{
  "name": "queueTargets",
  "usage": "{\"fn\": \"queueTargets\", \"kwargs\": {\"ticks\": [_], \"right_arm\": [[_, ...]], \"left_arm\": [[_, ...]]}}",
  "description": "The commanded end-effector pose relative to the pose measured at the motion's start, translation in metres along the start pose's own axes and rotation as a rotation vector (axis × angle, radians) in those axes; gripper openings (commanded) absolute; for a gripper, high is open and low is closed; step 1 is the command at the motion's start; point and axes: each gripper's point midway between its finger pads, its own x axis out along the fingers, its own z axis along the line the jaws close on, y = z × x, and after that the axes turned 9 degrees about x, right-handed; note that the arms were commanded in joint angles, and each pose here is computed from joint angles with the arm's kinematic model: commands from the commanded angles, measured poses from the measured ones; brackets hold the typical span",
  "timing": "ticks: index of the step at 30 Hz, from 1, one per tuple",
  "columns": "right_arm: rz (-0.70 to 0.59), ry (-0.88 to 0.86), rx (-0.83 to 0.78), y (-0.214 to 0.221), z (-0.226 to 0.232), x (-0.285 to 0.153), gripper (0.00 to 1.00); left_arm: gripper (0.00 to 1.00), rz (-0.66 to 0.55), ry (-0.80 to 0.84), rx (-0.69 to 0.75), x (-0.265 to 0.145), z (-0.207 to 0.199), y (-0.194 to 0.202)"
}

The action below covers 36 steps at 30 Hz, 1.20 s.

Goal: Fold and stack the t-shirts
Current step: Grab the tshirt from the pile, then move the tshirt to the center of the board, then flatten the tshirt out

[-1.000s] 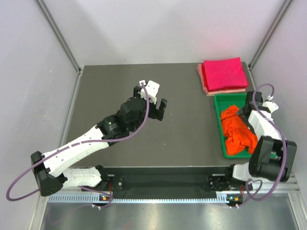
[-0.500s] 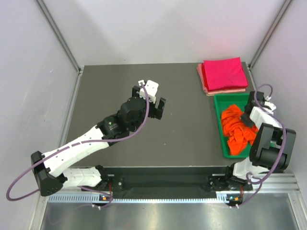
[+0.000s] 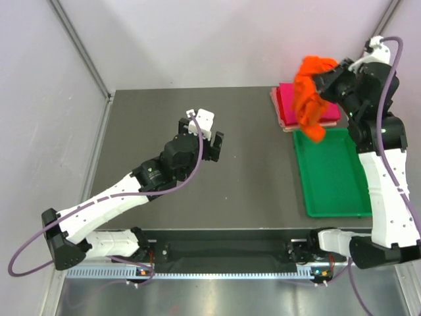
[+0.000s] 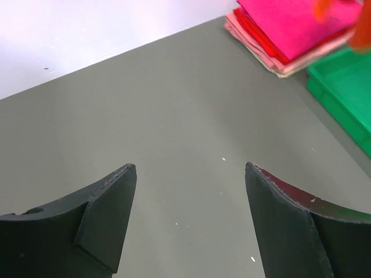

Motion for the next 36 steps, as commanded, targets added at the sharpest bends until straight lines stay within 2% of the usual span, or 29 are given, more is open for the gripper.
{"fn": "queueTargets", "kwargs": {"ticks": [1,4,7,8,11,14,19,23,26,30,32,34,36], "right_arm": [[0.147,-0.279,0.029,0.03,0.073,-0.002,0.0],[0.258,-0.334,0.05,0.077,0.093,0.014,0.0],[0.421,-0.36,0.017,0.158,0.104,0.023,0.02],[0.487,-0.327,0.003,0.192,0.091,0.028,0.15],[0.678,-0.242,-0.074,0.279,0.058,0.026,0.35],[0.741,-0.11,-0.152,0.323,0.011,0.025,0.43],[0.604,0.095,-0.25,0.31,-0.046,0.029,0.5],[0.554,0.203,-0.288,0.306,-0.084,0.035,0.5],[0.578,0.246,-0.247,0.309,-0.105,0.048,0.47],[0.605,0.278,-0.164,0.316,-0.117,0.058,0.43],[0.612,0.282,-0.153,0.318,-0.12,0.059,0.41],[0.614,0.291,-0.148,0.32,-0.123,0.059,0.4],[0.623,0.302,-0.151,0.324,-0.129,0.057,0.39]], "left_arm": [[0.8,-0.129,-0.085,-0.077,-0.021,0.028,-0.042],[0.83,-0.17,-0.1,-0.149,-0.036,0.039,-0.054],[0.84,-0.173,-0.06,-0.25,-0.055,0.042,-0.063],[0.84,-0.171,-0.042,-0.276,-0.061,0.041,-0.064],[0.84,-0.114,-0.005,-0.371,-0.078,0.04,-0.047],[0.85,-0.058,0.006,-0.447,-0.087,0.036,-0.018],[0.86,0.053,-0.022,-0.467,-0.074,0.024,0.031],[0.84,0.175,0.006,-0.423,-0.043,-0.006,0.068],[0.78,0.294,0.027,-0.4,-0.012,-0.025,0.102],[0.7,0.46,0.113,-0.457,0.027,-0.048,0.151],[0.69,0.482,0.127,-0.436,0.038,-0.055,0.158],[0.69,0.566,0.174,-0.384,0.042,-0.068,0.178],[0.65,0.567,0.233,-0.322,0.049,-0.082,0.176]]}}
